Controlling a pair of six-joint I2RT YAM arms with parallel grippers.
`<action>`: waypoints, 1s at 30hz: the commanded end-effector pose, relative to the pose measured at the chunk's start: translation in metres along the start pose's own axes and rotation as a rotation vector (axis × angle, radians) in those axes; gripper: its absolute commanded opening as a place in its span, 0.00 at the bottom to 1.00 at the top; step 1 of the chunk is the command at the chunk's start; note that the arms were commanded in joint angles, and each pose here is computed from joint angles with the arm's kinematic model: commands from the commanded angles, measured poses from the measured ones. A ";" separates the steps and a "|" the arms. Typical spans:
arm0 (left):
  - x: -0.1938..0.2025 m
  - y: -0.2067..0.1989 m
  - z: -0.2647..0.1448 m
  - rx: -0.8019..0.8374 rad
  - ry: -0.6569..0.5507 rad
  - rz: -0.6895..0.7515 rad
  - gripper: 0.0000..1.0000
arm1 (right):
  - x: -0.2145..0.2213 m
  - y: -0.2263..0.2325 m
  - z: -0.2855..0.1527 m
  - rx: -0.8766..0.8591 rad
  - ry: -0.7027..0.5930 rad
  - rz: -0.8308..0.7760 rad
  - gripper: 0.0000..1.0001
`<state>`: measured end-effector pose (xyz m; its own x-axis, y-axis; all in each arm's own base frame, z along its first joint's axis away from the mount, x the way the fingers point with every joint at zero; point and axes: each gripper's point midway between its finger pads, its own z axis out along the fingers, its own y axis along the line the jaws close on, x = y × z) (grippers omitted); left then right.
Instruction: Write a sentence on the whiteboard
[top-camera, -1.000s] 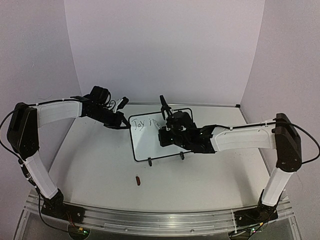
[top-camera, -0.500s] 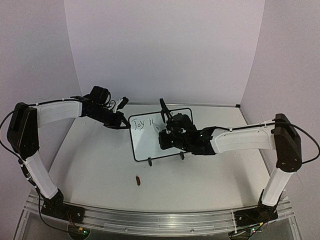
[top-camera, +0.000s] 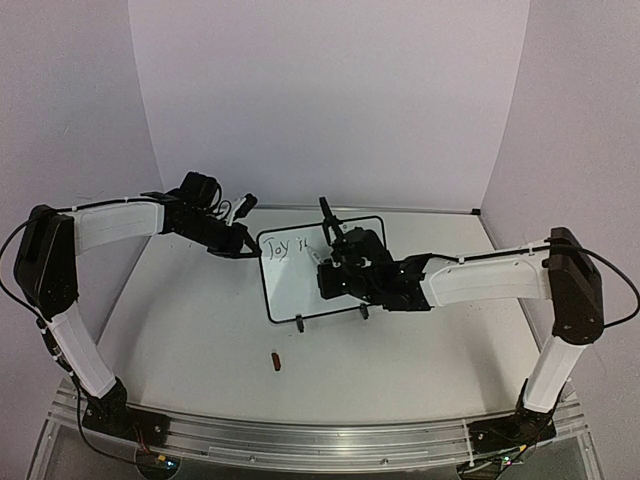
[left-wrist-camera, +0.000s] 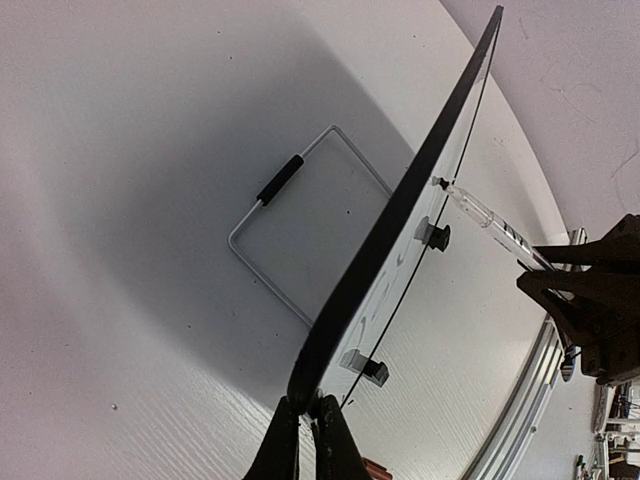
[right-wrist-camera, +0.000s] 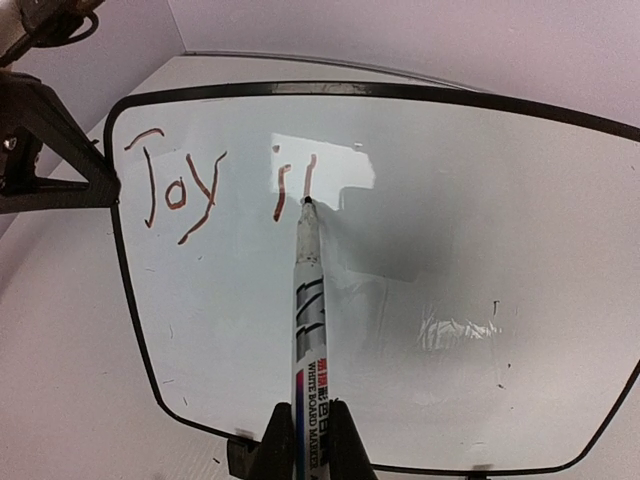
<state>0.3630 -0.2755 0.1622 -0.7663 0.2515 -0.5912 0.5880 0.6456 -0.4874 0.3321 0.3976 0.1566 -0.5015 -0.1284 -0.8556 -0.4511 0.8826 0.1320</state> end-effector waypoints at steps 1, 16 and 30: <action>-0.009 -0.005 -0.007 -0.014 -0.014 0.048 0.00 | -0.019 -0.003 -0.002 0.042 -0.052 0.017 0.00; -0.009 -0.005 -0.007 -0.014 -0.014 0.047 0.00 | -0.024 0.001 0.006 0.049 -0.060 -0.007 0.00; -0.009 -0.005 -0.007 -0.015 -0.016 0.049 0.00 | -0.024 -0.010 -0.002 0.093 -0.068 0.006 0.00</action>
<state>0.3633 -0.2753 0.1622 -0.7659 0.2514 -0.5918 0.5877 0.6471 -0.4857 0.3432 0.3976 0.1676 -0.4648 -0.1135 -0.8781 -0.4098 0.9067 0.0997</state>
